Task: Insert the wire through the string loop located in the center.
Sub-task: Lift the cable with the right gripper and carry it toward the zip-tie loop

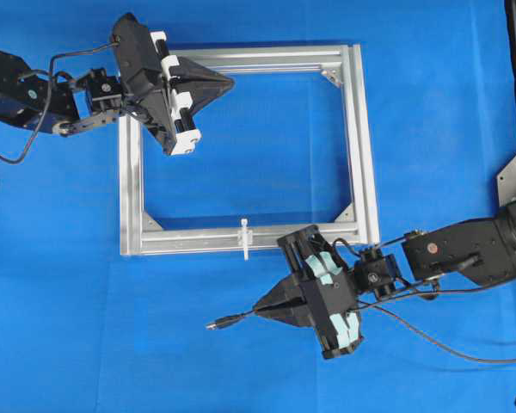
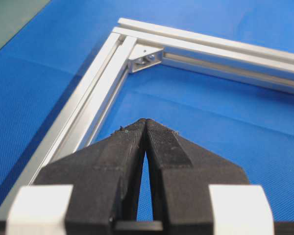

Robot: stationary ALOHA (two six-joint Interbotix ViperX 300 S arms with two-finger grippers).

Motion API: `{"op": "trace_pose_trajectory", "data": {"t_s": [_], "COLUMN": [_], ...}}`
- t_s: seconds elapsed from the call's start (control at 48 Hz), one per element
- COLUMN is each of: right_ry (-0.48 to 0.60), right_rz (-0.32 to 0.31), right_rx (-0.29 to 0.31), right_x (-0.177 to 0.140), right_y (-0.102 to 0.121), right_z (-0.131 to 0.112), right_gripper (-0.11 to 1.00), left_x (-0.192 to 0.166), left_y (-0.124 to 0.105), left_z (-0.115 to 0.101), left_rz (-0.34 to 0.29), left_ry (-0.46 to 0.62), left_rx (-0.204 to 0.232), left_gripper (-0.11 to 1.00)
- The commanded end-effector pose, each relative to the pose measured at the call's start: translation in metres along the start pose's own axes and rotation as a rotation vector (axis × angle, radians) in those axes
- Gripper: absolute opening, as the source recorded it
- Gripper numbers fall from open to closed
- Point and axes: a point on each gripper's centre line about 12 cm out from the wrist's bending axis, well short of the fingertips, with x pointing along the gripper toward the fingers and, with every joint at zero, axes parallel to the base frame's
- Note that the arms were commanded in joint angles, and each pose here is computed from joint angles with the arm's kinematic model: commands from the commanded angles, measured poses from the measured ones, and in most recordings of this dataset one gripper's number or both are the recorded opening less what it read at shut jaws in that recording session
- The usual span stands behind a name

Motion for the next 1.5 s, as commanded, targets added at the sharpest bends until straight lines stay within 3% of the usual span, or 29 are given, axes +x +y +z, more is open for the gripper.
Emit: {"op": "trace_pose_trajectory", "data": {"t_s": [0.0, 0.688, 1.292, 1.48], "right_ry": [-0.046, -0.043, 0.011, -0.003], "right_rz": [0.005, 0.005, 0.001, -0.006], "right_rx": [-0.003, -0.003, 0.006, 0.009], "right_x": [-0.004, -0.007, -0.057, -0.062], "right_y": [0.002, 0.002, 0.000, -0.003], "right_z": [0.016, 0.013, -0.024, -0.025], "right_gripper": [-0.03, -0.03, -0.03, -0.03], "left_x": [-0.001, -0.001, -0.002, -0.002], "left_y": [0.000, 0.000, 0.000, 0.000], "left_z": [0.015, 0.014, 0.014, 0.015], "left_rz": [-0.002, -0.002, -0.002, -0.002], "left_ry": [-0.044, -0.041, -0.043, -0.044], "left_rx": [0.001, 0.001, 0.001, 0.001], "left_gripper": [0.00, 0.00, 0.00, 0.00]}}
